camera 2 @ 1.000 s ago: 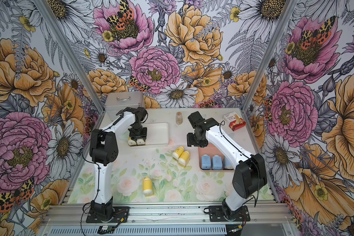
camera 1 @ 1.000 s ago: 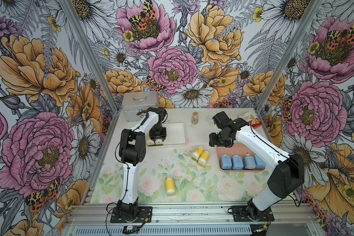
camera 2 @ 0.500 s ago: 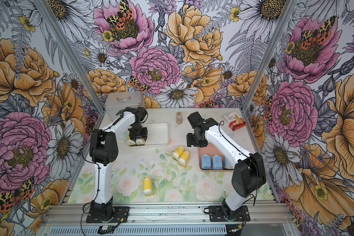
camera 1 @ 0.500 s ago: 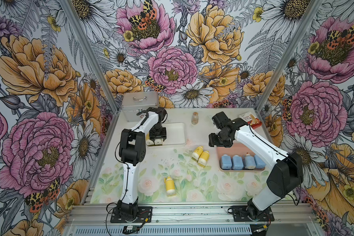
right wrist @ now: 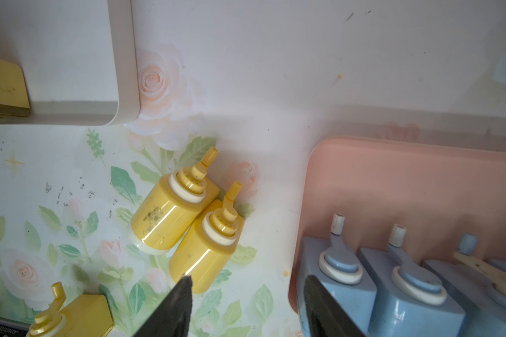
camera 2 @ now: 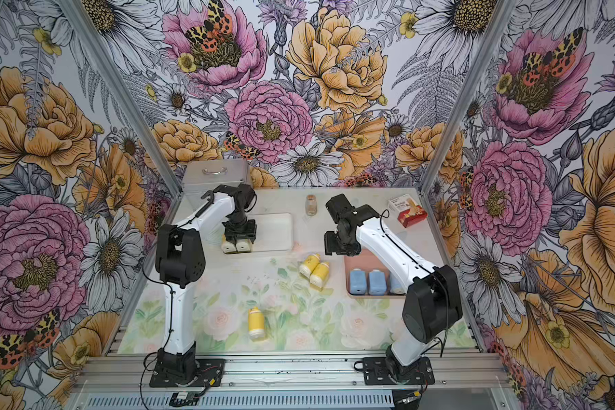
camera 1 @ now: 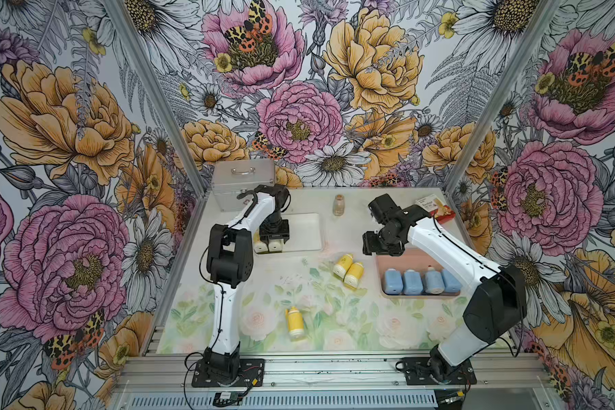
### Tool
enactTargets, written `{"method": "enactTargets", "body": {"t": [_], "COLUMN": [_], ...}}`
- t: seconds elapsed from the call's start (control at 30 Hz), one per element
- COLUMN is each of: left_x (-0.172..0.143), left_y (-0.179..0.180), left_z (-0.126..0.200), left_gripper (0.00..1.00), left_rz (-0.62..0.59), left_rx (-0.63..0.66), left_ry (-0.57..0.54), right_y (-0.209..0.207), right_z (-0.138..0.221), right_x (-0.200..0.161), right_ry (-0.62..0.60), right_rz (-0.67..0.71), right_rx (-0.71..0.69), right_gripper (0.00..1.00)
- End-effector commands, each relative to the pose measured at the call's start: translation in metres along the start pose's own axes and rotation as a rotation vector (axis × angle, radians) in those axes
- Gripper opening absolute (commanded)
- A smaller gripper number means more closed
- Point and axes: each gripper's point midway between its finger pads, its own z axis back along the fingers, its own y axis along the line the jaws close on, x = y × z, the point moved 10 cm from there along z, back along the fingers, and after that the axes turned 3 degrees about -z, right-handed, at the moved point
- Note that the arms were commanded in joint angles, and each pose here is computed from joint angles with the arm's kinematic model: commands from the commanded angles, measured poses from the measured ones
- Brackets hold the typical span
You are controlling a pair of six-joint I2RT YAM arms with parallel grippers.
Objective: Place the pencil sharpeners by color into the storage box
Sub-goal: Place the pencil sharpener in the storage box, then pick up the pencil sharpener from the center of the board.
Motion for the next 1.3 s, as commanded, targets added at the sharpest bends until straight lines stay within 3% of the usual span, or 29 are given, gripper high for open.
{"method": "enactTargets", "body": {"t": [0.0,0.33,0.9,1.03,1.27], "left_x": [0.005,0.001,-0.02,-0.039,-0.086], "left_y": [0.0,0.0,-0.001,-0.021,-0.095], "left_z": [0.014,0.033,0.092,0.112,0.114], "left_gripper": [0.62,0.63,0.64,0.66,0.7], "left_rz": [0.004,0.012,0.017,-0.021,-0.258], "left_rx": [-0.007,-0.017,-0.041,-0.079,-0.12], "left_ry": [-0.05,-0.096,-0.229,-0.27,-0.255], "right_y": [0.005,0.005,0.004,0.001,-0.018], "right_z": [0.0,0.0,0.007,0.01,0.02], "right_x": [0.004,0.003,0.001,0.001,0.001], "right_ry": [-0.02,-0.021,-0.041,-0.056,-0.089], "right_rz": [0.006,0.007,0.007,-0.001,-0.055], "right_rx": [0.014,0.012,0.015,0.002,-0.011], "right_gripper": [0.63,0.63,0.63,0.63,0.63]}}
